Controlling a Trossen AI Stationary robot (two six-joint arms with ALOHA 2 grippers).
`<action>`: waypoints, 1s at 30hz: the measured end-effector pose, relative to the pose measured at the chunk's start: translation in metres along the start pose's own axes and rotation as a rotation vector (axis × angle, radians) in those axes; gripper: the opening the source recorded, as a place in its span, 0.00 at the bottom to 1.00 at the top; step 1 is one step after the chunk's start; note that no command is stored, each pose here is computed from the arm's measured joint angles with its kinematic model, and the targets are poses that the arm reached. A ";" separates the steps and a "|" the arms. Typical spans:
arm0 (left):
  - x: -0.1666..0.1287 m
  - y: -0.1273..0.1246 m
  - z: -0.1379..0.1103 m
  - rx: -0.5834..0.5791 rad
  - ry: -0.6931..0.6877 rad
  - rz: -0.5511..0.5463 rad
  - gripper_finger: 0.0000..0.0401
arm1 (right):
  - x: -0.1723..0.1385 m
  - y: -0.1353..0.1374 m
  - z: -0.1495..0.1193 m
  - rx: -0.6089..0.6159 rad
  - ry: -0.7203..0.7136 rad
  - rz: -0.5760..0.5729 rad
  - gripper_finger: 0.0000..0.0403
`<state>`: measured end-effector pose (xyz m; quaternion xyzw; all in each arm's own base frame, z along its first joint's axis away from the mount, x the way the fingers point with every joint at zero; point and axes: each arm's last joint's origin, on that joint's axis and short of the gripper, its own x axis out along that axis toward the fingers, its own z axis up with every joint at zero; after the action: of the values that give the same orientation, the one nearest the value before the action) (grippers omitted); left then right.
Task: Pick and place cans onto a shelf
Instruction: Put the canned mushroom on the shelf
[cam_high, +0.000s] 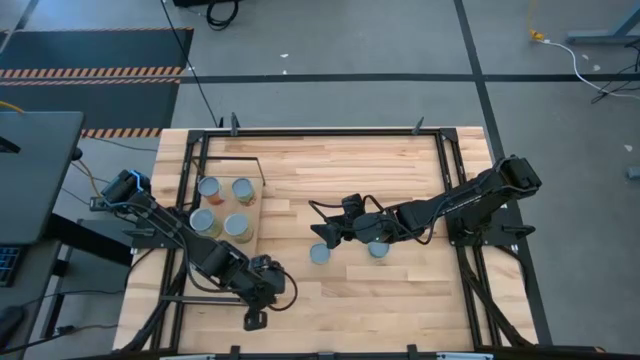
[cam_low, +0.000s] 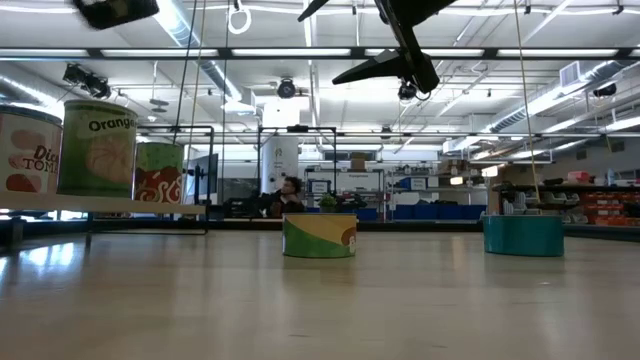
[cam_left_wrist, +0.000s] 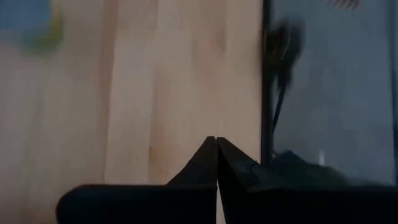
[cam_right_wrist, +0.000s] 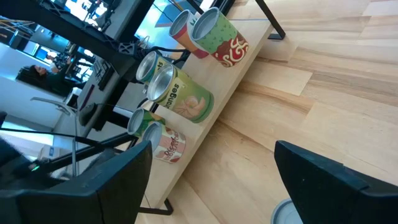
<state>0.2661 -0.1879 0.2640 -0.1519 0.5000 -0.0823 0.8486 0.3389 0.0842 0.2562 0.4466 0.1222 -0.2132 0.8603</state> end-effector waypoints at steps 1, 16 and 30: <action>0.000 -0.003 0.005 0.004 -0.065 -0.011 0.01 | 0.000 0.000 0.000 0.000 0.000 0.000 0.86; -0.003 0.027 0.054 0.066 -0.497 0.290 0.03 | 0.000 0.000 0.000 0.000 0.006 0.003 0.86; -0.009 0.014 -0.006 -0.112 -0.251 0.431 0.02 | 0.000 0.006 0.010 -0.040 0.022 0.088 0.86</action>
<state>0.2566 -0.1728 0.2639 -0.0975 0.4151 0.1479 0.8924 0.3419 0.0790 0.2657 0.4367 0.1161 -0.1680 0.8761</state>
